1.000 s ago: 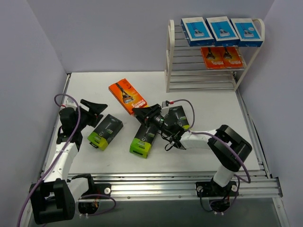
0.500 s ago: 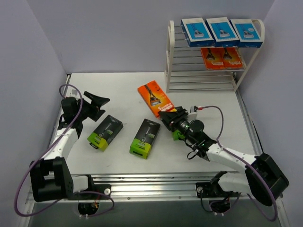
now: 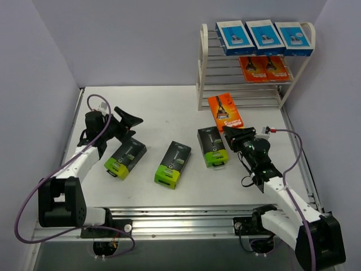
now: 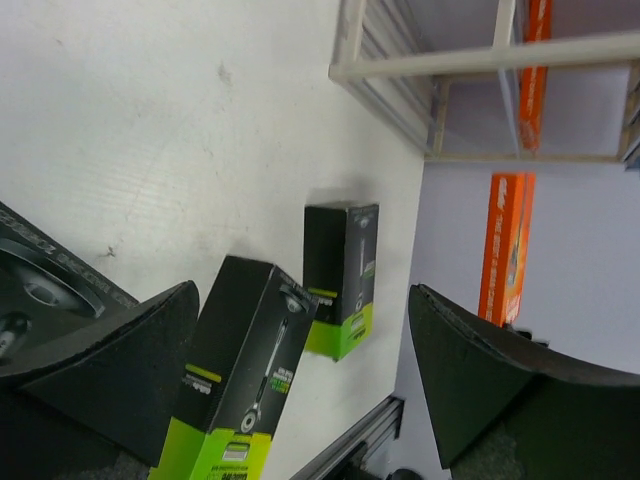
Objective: Place and organize the shaving razors onto the shelf
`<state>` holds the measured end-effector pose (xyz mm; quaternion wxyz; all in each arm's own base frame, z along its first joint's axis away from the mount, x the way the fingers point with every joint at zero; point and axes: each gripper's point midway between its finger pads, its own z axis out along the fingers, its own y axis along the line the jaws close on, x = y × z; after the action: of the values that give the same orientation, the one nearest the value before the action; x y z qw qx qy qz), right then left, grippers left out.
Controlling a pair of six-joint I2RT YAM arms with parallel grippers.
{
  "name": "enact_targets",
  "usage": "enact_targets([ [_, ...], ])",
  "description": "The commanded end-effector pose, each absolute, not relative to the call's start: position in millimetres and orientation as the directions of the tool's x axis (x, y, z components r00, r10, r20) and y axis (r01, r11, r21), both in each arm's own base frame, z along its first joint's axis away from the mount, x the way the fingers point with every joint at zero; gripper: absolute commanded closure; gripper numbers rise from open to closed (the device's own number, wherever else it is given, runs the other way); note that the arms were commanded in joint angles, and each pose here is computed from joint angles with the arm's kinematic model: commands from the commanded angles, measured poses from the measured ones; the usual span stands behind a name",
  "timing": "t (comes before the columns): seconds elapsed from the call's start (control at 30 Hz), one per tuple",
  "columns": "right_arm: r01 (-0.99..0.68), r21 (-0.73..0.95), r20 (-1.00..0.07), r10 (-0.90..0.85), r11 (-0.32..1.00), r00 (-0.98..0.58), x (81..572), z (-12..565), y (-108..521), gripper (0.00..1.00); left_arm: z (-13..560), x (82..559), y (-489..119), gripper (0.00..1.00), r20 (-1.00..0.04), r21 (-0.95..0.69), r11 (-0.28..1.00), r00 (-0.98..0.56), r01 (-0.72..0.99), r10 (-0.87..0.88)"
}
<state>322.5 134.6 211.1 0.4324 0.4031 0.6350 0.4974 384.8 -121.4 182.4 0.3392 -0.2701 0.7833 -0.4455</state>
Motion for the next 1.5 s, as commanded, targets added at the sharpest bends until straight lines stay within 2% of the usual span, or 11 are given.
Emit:
enact_targets([
  [0.0, 0.037, 0.976, -0.195, 0.933, 0.216, -0.301, 334, 224, 129, 1.0, 230, 385, -142, 0.06, -0.471, -0.823, 0.566, -0.621, 0.052, -0.627],
  [0.03, 0.032, 0.974, -0.207, 0.934, 0.226, -0.291, 339, 227, 125, 1.0, 234, 385, -143, 0.06, -0.525, -0.788, 0.608, -0.619, 0.094, -0.584],
  [0.07, 0.034, 0.972, -0.216, 0.938, 0.233, -0.27, 344, 229, 117, 1.0, 227, 378, -149, 0.06, -0.52, -0.77, 0.633, -0.656, 0.083, -0.547],
  [0.13, 0.032, 0.969, -0.23, 0.939, 0.246, -0.257, 353, 236, 111, 1.0, 230, 377, -149, 0.06, -0.581, -0.712, 0.694, -0.647, 0.11, -0.494],
  [0.37, 0.014, 0.958, -0.277, 0.935, 0.287, -0.221, 385, 252, 94, 1.0, 247, 361, -148, 0.06, -0.643, -0.679, 0.717, -0.6, 0.158, -0.476],
  [0.83, -0.041, 0.94, -0.338, 0.917, 0.338, -0.213, 473, 283, 80, 1.0, 244, 363, -149, 0.03, -0.625, -0.697, 0.698, -0.616, 0.164, -0.48],
  [1.47, -0.104, 0.956, -0.288, 0.948, 0.275, -0.139, 565, 287, 72, 1.0, 220, 373, -146, 0.04, -0.532, -0.757, 0.647, -0.664, 0.096, -0.525],
])
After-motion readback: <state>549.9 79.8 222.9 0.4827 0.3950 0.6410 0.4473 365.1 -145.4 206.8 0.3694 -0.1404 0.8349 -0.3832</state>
